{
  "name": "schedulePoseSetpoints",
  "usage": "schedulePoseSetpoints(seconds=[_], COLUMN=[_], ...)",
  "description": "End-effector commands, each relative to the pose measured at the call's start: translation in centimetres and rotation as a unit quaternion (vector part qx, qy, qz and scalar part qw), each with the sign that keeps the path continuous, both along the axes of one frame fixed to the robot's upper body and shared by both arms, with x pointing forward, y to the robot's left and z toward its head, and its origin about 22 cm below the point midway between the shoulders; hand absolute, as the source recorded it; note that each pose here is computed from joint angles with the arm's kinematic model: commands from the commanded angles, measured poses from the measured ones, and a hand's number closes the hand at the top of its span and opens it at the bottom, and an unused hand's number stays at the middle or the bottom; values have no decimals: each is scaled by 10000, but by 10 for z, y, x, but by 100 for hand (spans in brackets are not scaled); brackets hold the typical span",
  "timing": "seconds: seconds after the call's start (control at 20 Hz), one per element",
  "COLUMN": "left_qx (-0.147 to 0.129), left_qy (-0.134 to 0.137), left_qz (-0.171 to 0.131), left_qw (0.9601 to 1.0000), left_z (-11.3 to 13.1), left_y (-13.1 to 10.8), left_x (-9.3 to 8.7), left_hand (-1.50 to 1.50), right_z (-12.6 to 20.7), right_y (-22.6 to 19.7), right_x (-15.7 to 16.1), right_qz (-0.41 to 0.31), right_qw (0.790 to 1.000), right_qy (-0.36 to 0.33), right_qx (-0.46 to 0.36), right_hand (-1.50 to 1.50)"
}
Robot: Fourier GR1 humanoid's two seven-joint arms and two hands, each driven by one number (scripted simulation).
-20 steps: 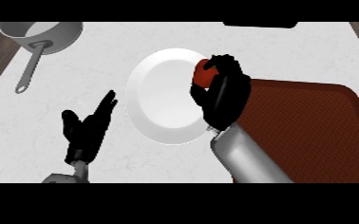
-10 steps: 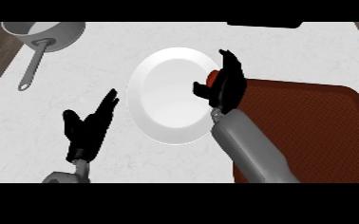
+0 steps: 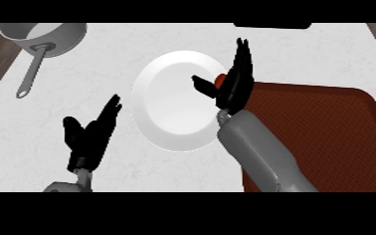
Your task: Pick the bell pepper from the tray and place it in the plate
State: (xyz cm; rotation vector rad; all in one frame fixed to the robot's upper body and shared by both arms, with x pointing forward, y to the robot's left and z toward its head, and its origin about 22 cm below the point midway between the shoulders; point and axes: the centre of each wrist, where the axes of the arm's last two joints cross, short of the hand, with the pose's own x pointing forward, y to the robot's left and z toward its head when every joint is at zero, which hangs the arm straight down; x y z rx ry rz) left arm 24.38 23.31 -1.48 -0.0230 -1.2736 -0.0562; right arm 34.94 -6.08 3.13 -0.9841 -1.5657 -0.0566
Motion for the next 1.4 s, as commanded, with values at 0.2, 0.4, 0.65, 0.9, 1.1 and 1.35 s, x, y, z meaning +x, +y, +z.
schedulePoseSetpoints(seconds=[0.2,0.4,0.65,0.9,1.1,1.35], left_qx=[-9,-36,-2,-68,-17,-153], left_qy=[357,420,424,464,495,435], left_qz=[181,340,205,238,300,366], left_qw=[9992,9985,9989,9986,9983,9983], left_z=[-27,-10,-21,-12,-15,-7], left_y=[5,25,14,20,-9,-18], left_x=[-24,-1,-29,-27,-28,-13], left_hand=[0,0,0,0,0,0], right_z=[-11,0,-15,-40,-37,-33], right_y=[5,0,-2,-9,-16,-24], right_x=[-50,-74,-138,-178,-191,-221], right_qz=[73,609,1273,1399,1419,1315], right_qw=[9901,9848,9797,9819,9839,9858], right_qy=[-419,-503,-220,30,323,303], right_qx=[1337,1547,1533,1279,1037,995], right_hand=[-150,-150,-150,-150,-150,-150])
